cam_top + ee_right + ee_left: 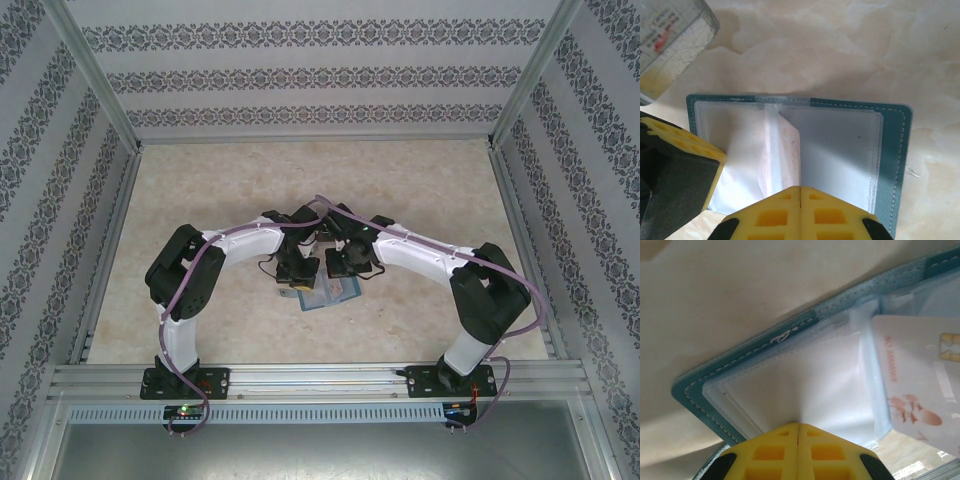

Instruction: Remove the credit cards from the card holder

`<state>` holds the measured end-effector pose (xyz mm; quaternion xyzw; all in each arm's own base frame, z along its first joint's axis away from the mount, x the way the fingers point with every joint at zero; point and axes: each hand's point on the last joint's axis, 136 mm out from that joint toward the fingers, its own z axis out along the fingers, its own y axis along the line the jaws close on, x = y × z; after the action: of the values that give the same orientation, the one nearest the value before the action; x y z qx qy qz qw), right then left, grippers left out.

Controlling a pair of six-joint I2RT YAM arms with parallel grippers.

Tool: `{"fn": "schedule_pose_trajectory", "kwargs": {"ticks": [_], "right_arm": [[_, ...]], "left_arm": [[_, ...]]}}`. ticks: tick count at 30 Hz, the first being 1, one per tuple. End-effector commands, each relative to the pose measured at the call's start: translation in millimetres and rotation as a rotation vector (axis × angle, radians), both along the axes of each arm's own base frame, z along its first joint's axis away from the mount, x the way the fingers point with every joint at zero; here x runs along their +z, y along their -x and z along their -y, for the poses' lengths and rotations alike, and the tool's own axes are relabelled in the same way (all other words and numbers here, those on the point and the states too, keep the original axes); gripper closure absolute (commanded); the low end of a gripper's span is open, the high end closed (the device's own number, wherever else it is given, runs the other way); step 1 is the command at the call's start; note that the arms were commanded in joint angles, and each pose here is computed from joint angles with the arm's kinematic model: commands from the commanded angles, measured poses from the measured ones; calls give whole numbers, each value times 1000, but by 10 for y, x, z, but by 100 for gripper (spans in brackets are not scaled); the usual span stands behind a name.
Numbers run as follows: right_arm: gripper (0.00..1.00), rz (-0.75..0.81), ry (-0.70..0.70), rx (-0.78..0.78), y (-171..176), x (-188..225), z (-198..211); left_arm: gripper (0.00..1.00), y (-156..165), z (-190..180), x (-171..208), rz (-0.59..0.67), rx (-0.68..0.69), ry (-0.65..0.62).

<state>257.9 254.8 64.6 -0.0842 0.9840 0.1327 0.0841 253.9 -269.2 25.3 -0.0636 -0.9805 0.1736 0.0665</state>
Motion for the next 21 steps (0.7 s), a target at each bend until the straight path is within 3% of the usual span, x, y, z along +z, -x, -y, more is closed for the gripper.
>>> {"fn": "schedule_pose_trajectory", "kwargs": {"ticks": [1,6,12,21], "right_arm": [[97,-3,18,11,24,-23,-75],[86,-21,-50,-11,45,6,-196],[84,-58,-149,-40,91,38,-329],[84,-95,-146,-49,167,8,-303]], "left_arm": [[95,121,-175,-100,-17,-19,-88],[95,120,-164,-112,-20,-22,-84],[95,122,-162,-114,-21,-23,-82],[95,121,-165,-102,-16,-25,-81]]}}
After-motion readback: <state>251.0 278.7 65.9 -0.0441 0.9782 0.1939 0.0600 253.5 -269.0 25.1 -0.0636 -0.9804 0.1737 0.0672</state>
